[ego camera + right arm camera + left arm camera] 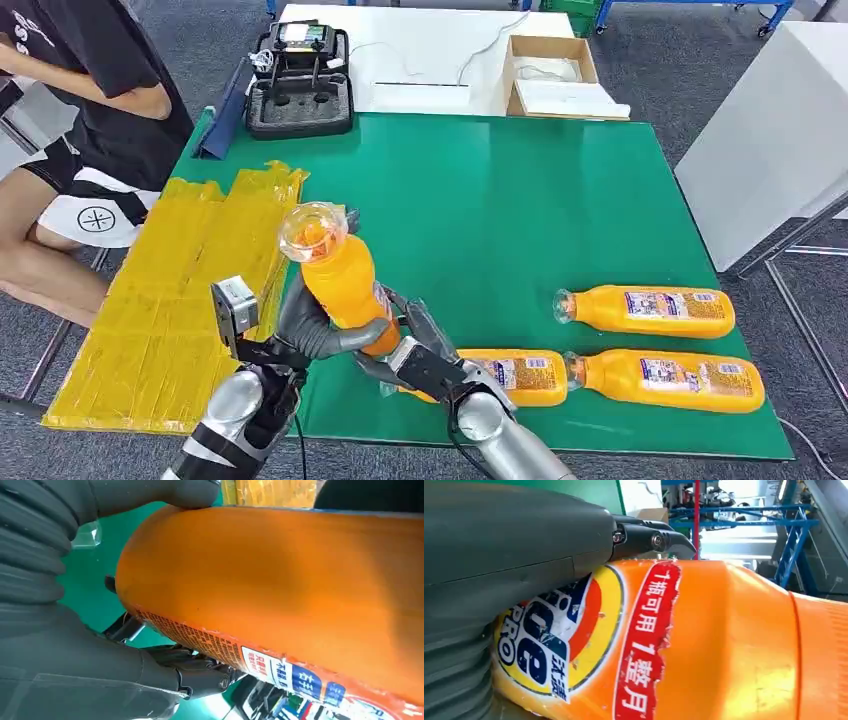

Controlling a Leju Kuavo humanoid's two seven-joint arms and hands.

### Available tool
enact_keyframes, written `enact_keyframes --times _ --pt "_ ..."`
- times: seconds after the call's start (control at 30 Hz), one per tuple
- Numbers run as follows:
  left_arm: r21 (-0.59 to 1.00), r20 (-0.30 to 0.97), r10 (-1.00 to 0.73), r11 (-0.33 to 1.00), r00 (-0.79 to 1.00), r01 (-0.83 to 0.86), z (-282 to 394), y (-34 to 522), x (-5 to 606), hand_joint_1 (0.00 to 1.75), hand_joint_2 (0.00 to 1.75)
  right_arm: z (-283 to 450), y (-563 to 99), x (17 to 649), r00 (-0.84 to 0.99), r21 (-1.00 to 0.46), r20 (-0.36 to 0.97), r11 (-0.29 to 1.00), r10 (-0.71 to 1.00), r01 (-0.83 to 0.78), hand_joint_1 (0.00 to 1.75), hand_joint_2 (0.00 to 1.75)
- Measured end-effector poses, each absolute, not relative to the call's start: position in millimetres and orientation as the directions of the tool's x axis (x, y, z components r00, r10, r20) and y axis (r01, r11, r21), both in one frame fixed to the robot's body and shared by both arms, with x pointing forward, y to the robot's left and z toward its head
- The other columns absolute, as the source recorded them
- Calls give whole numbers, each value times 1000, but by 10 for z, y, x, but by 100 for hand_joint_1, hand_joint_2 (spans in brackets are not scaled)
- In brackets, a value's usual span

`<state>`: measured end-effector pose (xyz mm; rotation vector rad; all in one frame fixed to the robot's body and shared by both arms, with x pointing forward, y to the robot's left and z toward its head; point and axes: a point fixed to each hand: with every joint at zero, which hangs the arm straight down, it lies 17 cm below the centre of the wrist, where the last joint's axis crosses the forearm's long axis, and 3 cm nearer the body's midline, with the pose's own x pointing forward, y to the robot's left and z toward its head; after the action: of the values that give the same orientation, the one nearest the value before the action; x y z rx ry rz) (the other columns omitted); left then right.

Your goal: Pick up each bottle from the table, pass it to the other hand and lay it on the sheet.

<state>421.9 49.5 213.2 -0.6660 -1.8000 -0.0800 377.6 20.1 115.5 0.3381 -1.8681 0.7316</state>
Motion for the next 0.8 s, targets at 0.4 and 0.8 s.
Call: enact_keyframes --times 0.4,0.8 --pt "-321 890 422 849 -173 420 2050 666 4250 175 175 1054 194 3792 -397 -345 908 772 132 -534 175 175" --pt "-330 887 426 856 -181 397 2047 727 4252 175 175 1054 205 3769 -388 -322 915 779 111 -537 175 175"
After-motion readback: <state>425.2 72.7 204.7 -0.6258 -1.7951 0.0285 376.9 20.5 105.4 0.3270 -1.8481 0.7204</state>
